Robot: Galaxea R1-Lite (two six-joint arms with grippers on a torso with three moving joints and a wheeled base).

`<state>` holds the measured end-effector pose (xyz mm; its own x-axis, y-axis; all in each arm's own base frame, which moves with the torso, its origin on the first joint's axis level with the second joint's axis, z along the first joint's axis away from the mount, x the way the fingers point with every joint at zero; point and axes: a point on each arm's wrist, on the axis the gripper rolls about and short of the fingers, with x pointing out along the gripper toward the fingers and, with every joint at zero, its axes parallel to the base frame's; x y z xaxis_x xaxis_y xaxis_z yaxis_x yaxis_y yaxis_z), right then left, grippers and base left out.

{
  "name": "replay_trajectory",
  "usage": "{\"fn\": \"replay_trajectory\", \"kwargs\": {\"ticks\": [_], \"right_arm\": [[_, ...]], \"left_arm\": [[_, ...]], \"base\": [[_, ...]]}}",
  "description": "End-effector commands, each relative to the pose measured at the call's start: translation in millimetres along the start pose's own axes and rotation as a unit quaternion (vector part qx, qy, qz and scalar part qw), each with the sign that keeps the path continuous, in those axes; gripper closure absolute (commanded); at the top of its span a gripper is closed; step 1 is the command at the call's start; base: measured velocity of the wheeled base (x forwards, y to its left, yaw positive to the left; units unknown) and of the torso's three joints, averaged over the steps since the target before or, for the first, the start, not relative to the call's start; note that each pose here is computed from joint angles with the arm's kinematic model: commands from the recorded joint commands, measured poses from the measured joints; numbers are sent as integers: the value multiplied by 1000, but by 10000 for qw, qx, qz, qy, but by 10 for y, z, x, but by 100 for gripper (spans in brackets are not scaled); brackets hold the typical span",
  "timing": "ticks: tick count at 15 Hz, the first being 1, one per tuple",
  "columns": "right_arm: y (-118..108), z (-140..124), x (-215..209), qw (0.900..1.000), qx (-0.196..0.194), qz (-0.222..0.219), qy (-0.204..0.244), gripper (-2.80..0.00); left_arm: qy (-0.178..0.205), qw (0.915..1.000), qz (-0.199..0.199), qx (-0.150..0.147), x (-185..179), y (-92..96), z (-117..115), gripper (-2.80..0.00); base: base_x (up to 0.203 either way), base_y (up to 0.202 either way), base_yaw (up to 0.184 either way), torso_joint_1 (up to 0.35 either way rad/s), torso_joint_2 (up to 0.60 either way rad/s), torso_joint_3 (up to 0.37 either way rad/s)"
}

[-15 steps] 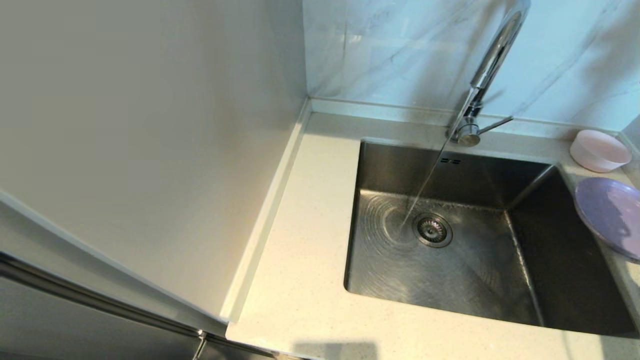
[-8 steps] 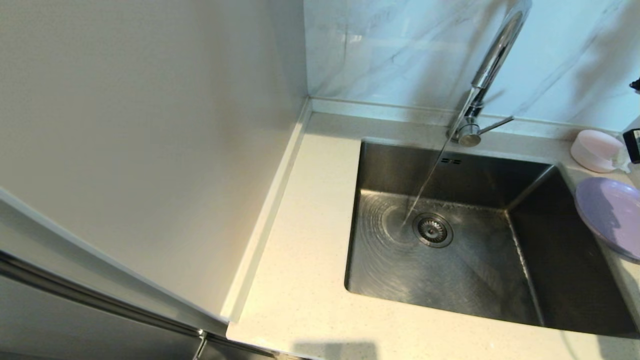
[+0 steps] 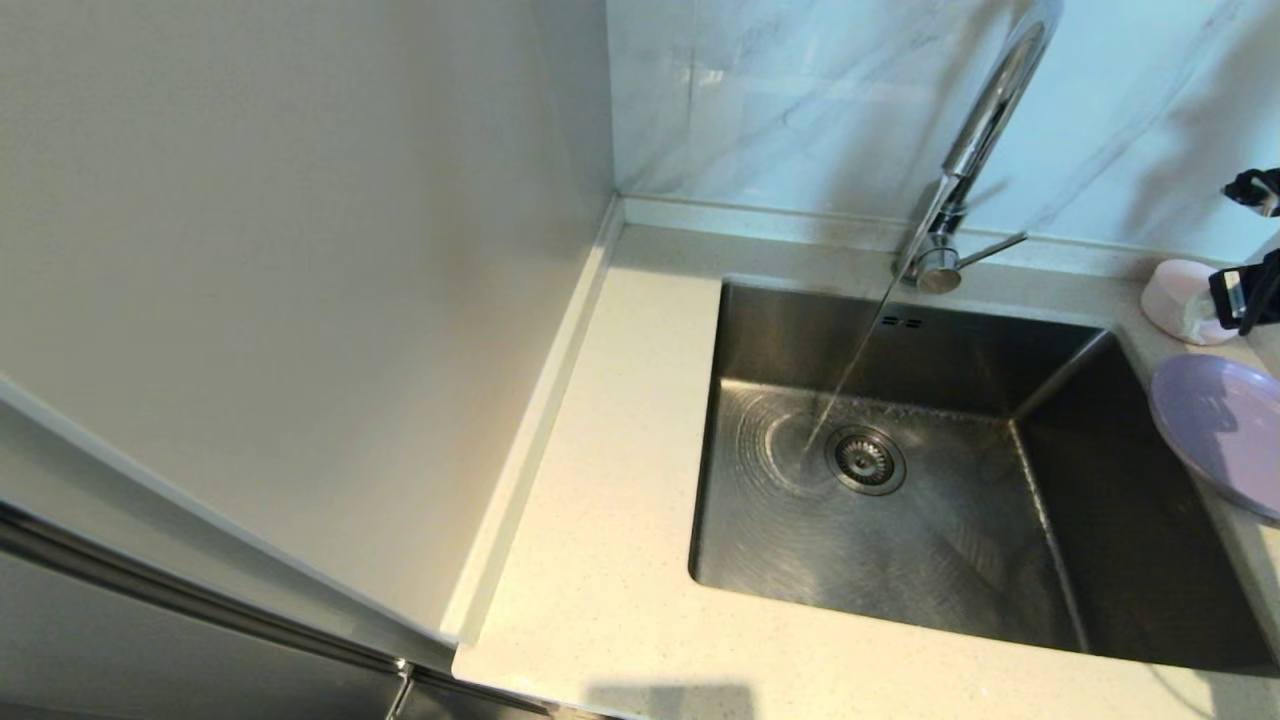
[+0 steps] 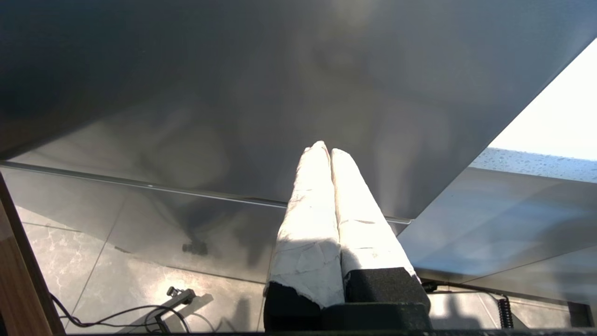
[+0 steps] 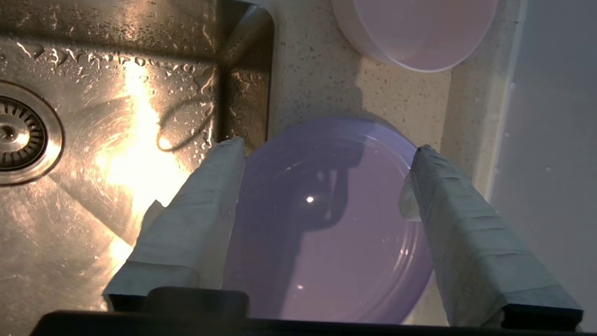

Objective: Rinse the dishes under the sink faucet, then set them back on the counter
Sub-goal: Pick up the bowl

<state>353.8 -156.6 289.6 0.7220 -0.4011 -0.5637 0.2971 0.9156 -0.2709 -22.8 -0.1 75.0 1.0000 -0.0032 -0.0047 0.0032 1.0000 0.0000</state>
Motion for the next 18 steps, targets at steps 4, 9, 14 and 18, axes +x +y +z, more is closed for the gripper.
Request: {"fn": "replay_trajectory", "kwargs": {"ticks": [4,9,14,18], "right_arm": [[36,11,425,9994,85,-89,-334,-280],[24,108,740,9918,-106,-561,-1140,-280],[27,122,1005,9765,-735,-1082,-1715,-280],[45,97,1036,9776,-796,-1049,-1645,-280]], "left_arm": [[0,10000,1,0,0,0,0,0],[0,10000,-5,0,0,0,0,0],[0,10000,1,0,0,0,0,0],[0,10000,1,0,0,0,0,0]], "base": [[0,0,0,0,0,0],[0,0,0,0,0,0],[0,0,0,0,0,0],[0,0,0,0,0,0]]}}
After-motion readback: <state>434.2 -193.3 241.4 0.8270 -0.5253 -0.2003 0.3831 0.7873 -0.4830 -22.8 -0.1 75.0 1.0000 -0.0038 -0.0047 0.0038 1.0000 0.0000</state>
